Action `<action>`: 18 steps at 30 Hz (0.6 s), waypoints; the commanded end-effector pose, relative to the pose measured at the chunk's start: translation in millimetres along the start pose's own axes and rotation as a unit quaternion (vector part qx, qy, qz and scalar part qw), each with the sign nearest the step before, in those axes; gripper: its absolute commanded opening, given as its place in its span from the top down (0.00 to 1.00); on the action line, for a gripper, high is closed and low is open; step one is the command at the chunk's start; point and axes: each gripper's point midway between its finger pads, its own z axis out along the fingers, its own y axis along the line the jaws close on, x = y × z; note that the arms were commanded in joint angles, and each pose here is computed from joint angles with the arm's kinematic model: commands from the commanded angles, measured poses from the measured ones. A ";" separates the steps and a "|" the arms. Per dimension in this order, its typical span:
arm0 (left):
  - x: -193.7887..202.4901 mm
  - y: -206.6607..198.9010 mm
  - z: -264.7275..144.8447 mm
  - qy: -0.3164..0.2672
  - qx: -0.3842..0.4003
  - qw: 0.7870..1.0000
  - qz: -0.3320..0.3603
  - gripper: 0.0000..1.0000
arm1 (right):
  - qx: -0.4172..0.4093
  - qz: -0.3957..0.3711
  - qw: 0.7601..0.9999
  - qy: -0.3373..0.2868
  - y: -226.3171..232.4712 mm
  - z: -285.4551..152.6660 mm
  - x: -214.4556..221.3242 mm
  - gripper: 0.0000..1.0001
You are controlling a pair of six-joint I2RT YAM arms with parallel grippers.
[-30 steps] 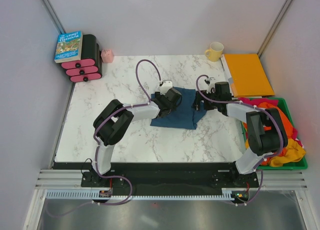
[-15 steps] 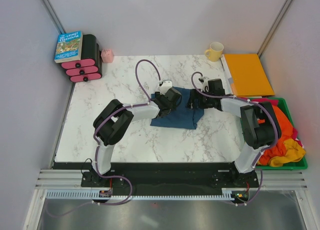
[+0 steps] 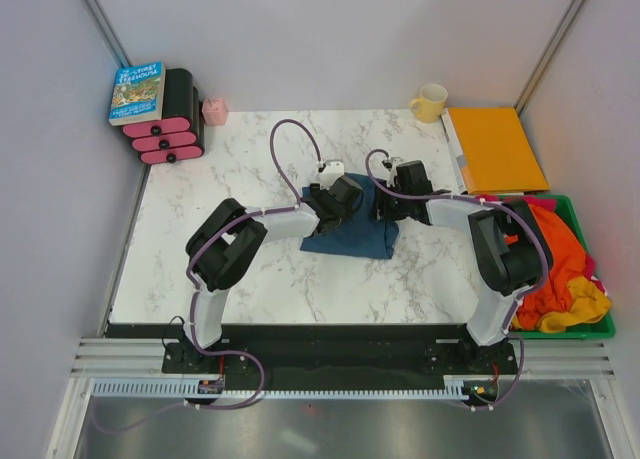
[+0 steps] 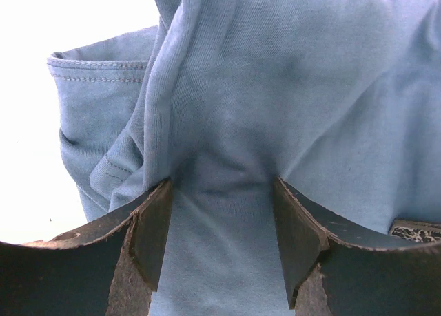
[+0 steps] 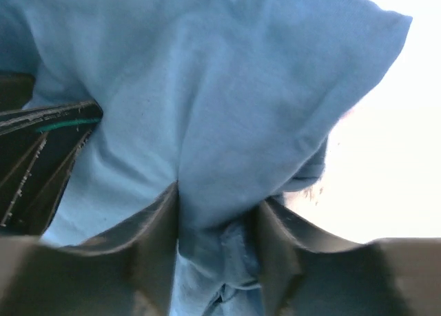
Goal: Fold and stack the t-shirts
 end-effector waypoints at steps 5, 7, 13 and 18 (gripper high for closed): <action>33.6 5.1 -4.3 0.045 -0.002 0.999 0.000 0.35 | 0.041 0.034 0.998 0.046 -12.0 -9.2 46.1 0.89; 30.8 4.6 -7.3 0.042 0.000 0.999 -0.001 0.35 | 0.044 0.019 0.998 0.046 -13.2 -11.1 42.6 1.00; 8.2 1.2 -32.2 0.001 0.019 1.000 0.007 0.23 | 0.105 -0.065 0.992 0.029 -30.3 -32.2 7.8 1.00; -19.6 1.9 -59.8 -0.029 0.037 0.999 -0.015 0.22 | 0.145 -0.113 0.983 -0.028 -34.7 -69.1 -33.2 1.00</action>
